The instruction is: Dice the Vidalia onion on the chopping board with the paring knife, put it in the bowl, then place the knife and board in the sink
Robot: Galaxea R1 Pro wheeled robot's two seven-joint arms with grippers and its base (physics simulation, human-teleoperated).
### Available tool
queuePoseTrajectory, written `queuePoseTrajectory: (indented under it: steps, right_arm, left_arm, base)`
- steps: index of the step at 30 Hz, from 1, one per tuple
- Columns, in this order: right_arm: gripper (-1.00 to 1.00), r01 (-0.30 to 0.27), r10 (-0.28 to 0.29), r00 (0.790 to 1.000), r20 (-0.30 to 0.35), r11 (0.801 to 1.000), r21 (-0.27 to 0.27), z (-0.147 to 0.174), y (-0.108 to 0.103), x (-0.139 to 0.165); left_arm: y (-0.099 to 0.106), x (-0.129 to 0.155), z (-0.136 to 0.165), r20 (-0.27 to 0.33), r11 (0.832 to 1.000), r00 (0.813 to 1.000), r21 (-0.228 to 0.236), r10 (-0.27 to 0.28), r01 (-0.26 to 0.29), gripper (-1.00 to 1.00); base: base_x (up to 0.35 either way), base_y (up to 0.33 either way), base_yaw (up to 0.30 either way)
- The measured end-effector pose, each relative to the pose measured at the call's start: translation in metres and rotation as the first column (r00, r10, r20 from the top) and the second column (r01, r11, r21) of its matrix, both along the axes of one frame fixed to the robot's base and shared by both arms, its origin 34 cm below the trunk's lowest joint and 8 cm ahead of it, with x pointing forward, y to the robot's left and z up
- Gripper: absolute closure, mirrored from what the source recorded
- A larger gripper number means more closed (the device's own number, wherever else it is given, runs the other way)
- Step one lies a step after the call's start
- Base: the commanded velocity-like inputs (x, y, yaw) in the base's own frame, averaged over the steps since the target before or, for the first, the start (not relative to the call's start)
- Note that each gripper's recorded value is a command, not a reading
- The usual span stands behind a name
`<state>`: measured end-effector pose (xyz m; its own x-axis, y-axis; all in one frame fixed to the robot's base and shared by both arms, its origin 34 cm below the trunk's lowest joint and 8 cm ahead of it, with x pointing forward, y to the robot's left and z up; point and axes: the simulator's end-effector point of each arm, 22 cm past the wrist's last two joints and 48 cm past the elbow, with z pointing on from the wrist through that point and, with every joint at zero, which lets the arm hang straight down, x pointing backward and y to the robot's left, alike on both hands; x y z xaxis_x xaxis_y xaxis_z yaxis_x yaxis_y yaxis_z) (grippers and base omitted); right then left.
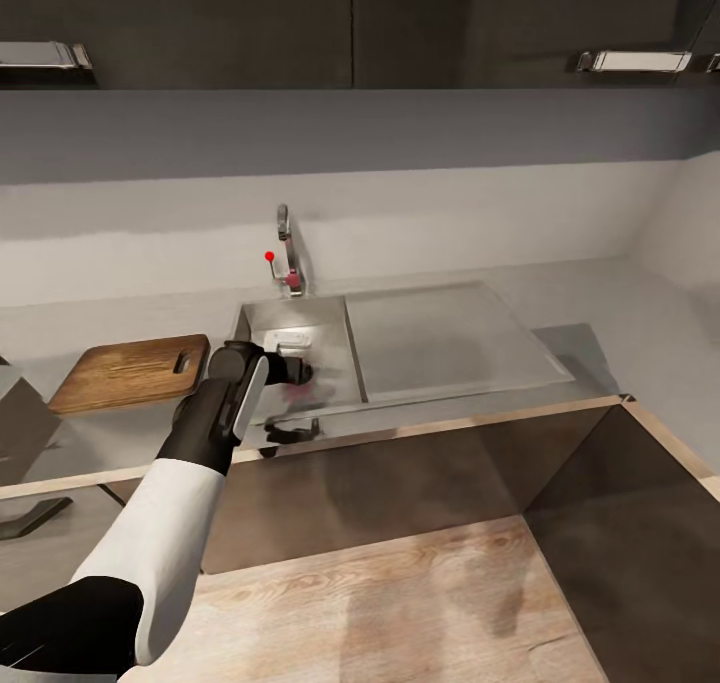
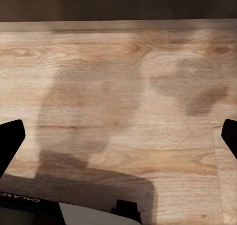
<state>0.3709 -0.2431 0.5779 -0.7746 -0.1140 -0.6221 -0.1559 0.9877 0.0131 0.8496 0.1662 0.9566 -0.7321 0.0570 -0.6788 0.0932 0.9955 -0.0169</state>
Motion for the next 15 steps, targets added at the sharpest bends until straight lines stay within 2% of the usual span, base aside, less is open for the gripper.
queuePoseTrajectory:
  steps: [6,15]
  right_arm:
    - [-1.00,0.000,0.000,1.000,0.000,1.000,0.000,0.000,0.000,0.000]
    - [-1.00,0.000,0.000,1.000,0.001,1.000,0.000,0.000,0.000,0.000]
  left_arm:
    - [0.000,0.007,0.006,0.044,1.000,0.999,-0.006,0.005,-0.005,-1.00]
    - [0.001,0.005,-0.004,0.028,1.000,1.000,-0.003,0.005,-0.005,-1.00]
  base:
    - [0.077,0.000,0.000]
    - [0.296,0.000,0.000]
